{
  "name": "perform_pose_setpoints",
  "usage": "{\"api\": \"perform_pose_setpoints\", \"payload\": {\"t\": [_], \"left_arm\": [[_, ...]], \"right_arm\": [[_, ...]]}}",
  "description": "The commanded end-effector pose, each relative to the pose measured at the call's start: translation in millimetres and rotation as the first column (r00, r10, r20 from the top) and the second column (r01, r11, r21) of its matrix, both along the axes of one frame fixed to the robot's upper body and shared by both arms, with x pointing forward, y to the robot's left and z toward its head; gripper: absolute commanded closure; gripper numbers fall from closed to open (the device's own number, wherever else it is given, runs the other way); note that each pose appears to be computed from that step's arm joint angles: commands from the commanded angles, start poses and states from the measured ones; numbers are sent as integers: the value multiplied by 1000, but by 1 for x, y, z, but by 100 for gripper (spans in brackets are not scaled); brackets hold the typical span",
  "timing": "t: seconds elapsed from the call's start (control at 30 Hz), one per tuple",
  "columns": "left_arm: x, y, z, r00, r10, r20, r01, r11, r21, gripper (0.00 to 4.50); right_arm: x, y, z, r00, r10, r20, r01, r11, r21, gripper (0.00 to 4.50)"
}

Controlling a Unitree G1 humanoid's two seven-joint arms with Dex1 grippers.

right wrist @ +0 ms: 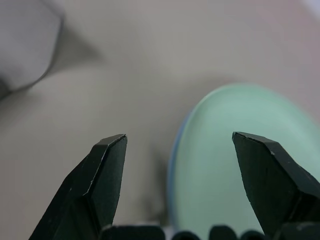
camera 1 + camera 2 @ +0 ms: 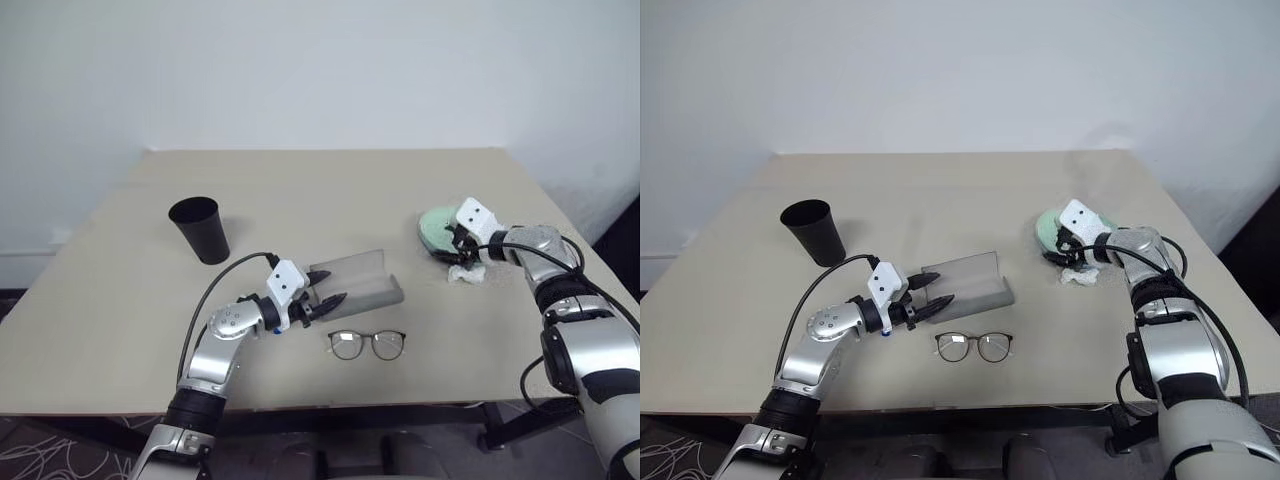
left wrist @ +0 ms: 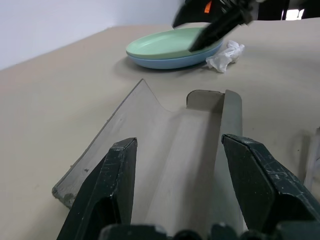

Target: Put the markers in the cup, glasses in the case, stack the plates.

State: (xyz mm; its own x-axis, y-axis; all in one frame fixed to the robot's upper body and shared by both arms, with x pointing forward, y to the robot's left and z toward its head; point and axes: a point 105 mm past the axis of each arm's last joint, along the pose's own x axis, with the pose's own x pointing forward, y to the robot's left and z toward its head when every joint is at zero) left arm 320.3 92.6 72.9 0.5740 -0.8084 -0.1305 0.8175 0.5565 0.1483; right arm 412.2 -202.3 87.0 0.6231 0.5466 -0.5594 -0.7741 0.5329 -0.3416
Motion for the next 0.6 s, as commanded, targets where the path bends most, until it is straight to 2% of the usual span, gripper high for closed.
{"api": "perform_pose_setpoints", "payload": {"t": [0.03, 0.27, 0.6], "left_arm": [[3, -6, 14, 999, -19, 50, 20, 1000, -14, 167], [3, -7, 13, 999, -24, 49, 25, 1000, -16, 167], [3, -7, 13, 999, -24, 48, 25, 1000, -13, 167]], "right_arm": [[-4, -6, 18, 999, 49, 9, -49, 999, 2, 86], [-24, -23, 10, 991, 96, -94, -101, 994, -45, 86], [-33, -34, 2, 987, 110, -116, -126, 983, -134, 86]]}}
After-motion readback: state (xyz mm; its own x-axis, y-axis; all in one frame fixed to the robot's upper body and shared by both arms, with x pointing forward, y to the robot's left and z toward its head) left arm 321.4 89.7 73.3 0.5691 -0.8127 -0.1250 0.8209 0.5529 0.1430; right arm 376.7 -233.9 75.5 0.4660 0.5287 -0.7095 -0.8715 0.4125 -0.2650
